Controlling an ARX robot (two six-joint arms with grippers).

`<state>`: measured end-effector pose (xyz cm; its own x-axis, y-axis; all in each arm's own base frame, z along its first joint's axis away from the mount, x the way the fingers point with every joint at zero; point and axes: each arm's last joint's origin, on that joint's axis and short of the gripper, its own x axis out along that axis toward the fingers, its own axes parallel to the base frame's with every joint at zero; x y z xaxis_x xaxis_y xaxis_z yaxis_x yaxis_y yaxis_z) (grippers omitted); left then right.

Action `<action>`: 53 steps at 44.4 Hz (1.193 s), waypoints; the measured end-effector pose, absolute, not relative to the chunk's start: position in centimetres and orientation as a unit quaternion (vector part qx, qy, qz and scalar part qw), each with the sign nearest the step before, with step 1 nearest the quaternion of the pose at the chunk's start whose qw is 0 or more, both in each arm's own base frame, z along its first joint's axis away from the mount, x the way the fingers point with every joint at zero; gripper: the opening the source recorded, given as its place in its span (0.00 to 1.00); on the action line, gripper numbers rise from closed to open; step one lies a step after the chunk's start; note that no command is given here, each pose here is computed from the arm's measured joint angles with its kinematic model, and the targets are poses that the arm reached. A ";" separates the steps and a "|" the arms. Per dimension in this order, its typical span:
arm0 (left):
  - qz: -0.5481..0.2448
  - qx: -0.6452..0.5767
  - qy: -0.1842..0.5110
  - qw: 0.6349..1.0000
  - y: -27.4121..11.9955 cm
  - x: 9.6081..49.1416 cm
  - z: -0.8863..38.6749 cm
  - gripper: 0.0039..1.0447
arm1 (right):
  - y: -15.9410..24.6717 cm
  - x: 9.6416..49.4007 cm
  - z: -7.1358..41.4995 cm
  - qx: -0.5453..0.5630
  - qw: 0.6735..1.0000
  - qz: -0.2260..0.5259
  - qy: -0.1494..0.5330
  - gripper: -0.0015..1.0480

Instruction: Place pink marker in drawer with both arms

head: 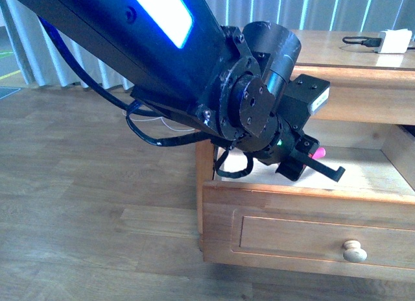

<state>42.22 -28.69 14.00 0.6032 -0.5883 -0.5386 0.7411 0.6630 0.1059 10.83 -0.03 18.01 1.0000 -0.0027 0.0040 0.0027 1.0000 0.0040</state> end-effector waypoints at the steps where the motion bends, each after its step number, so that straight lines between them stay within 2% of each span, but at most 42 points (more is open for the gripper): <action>1: -0.378 0.162 0.238 0.880 -28.7 42.2 13.9 0.18 | 0.0 10.8 18.0 0.002 1.000 -0.001 -0.002 0.92; 18: -0.344 0.189 0.212 0.895 -28.0 41.2 14.3 0.66 | 0.0 10.8 18.0 0.002 1.000 -0.001 -0.002 0.92; 27: -0.312 0.209 0.171 0.911 -25.9 38.9 16.8 0.94 | 0.0 10.8 18.0 0.002 1.000 -0.001 -0.002 0.92; 29: -0.305 0.209 0.162 0.915 -25.4 38.4 17.5 0.96 | 0.0 10.8 18.0 0.002 1.000 -0.001 -0.002 0.92; 40: -0.246 0.178 0.104 0.947 -20.9 35.2 22.2 0.94 | 0.0 10.8 18.0 0.002 1.000 -0.001 -0.002 0.92; 48: -0.170 0.136 0.073 0.973 -15.5 32.0 25.2 0.94 | 0.0 10.8 18.0 0.002 1.000 -0.001 -0.002 0.92; 53: -0.110 0.085 0.053 0.989 -11.1 28.4 27.0 0.94 | 0.0 10.8 18.0 0.002 1.000 -0.001 -0.002 0.92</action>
<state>28.43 -11.09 26.96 0.9703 -0.2084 -0.1227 0.2263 0.9613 0.1572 10.83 -0.03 18.01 1.0000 -0.0027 0.0040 0.0027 1.0000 0.0040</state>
